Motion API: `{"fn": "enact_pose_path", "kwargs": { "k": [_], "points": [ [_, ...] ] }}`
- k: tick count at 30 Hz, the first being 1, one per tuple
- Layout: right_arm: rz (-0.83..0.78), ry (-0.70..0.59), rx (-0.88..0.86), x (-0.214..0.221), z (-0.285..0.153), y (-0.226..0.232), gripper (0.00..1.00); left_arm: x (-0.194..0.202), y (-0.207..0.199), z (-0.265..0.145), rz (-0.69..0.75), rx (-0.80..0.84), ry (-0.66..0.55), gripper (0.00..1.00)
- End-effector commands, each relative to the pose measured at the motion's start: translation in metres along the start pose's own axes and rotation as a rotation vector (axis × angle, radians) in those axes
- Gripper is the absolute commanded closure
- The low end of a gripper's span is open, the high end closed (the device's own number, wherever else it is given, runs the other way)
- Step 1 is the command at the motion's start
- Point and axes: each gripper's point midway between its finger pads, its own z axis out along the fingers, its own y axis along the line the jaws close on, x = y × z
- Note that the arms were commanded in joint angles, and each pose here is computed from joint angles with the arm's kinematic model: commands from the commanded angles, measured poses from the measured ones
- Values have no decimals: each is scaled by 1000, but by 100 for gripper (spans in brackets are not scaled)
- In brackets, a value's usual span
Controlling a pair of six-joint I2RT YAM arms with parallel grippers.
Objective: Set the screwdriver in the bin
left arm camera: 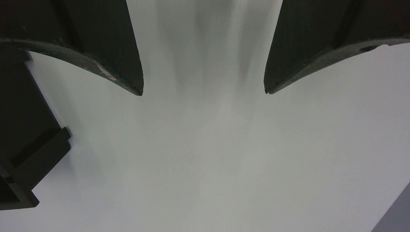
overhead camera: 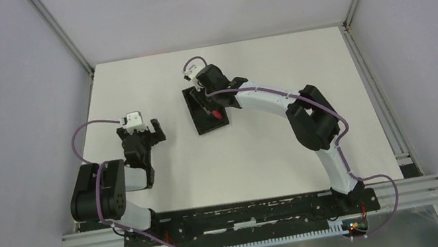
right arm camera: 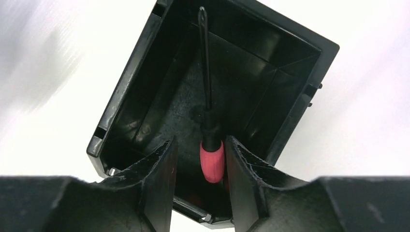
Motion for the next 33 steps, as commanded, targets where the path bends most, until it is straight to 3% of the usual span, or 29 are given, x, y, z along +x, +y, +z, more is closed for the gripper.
{"fn": "enact_pose_path", "kwargs": {
  "k": [1,9,11,12,13,23,27,33],
  "points": [
    [21,-121,-19,-50,-22,6,50,-15,-1,3,10,3,-57,0],
    [57,-334,23,-119,-102,-7,45,-15,-2,3,10,5,-58,0],
    [46,-377,45,-127,-123,-13,27,-15,-1,3,11,3,-57,0],
    [40,-392,61,-126,-132,-16,6,-15,-1,3,11,2,-57,0],
    [31,-411,82,-126,-142,-21,2,-15,-2,3,11,4,-58,0],
    [-43,-608,362,-88,-244,-78,2,-15,-1,3,11,2,-58,0],
    [-63,-662,478,-43,-267,-98,2,-15,-1,3,10,2,-58,0],
    [-13,-574,567,62,-257,-134,2,-15,-1,3,10,3,-58,0]
  ]
}}
